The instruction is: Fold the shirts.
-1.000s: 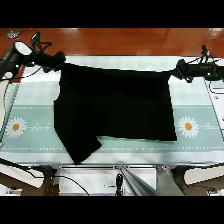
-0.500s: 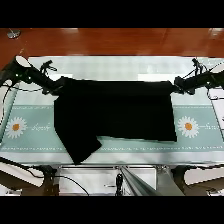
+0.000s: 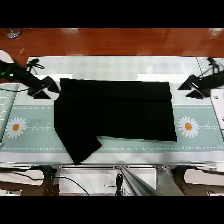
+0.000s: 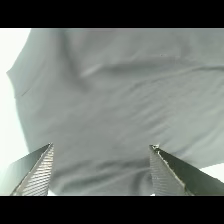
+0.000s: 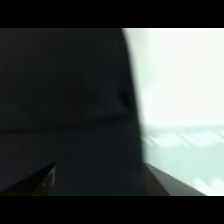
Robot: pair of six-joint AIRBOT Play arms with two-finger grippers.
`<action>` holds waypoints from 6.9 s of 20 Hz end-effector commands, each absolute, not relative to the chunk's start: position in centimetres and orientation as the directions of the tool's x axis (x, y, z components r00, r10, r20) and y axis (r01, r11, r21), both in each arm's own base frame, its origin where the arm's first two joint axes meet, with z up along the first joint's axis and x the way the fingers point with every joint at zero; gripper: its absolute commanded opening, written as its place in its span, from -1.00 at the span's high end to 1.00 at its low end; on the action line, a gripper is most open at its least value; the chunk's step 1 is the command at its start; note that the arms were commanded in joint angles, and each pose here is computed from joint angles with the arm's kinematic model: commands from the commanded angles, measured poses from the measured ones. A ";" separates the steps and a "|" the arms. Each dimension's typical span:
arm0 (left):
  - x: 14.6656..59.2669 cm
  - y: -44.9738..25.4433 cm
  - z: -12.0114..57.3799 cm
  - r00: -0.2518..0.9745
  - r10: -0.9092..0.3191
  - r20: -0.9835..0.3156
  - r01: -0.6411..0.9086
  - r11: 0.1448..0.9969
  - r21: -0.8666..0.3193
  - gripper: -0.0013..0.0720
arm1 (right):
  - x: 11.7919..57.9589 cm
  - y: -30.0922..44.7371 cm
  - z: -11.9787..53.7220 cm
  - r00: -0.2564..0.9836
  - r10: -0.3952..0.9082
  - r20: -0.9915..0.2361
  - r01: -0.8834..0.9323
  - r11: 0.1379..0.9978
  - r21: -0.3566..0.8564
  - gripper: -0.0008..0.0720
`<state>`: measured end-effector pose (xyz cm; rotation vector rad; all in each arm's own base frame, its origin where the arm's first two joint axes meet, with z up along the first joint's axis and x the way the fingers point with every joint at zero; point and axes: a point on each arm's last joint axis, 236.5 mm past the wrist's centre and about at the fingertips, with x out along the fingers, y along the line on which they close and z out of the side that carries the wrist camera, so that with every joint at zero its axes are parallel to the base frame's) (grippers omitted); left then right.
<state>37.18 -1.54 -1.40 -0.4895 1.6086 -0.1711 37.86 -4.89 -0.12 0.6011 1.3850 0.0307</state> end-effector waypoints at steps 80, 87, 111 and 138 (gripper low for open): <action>45.8 7.2 -1.4 0.280 -0.449 -0.848 -0.364 0.768 -0.527 -0.95 | 44.9 -7.0 -5.4 0.427 0.536 -0.728 0.399 0.610 0.684 -0.73; 45.0 -0.2 7.4 0.555 -0.434 -0.710 -0.090 0.817 -0.569 -0.95 | 42.9 -2.6 -10.2 0.231 0.579 -0.782 0.385 0.684 0.620 -0.72; 33.5 -45.7 -3.6 -0.031 -0.665 -0.746 0.477 0.647 -0.595 0.91 | 26.9 4.1 14.9 0.561 0.345 -0.752 0.015 0.904 0.426 0.89; 37.8 -5.5 27.2 0.746 -0.438 -0.502 0.268 0.887 -0.376 0.91 | 40.6 33.9 8.0 0.183 0.718 -0.672 -0.333 0.688 0.645 0.89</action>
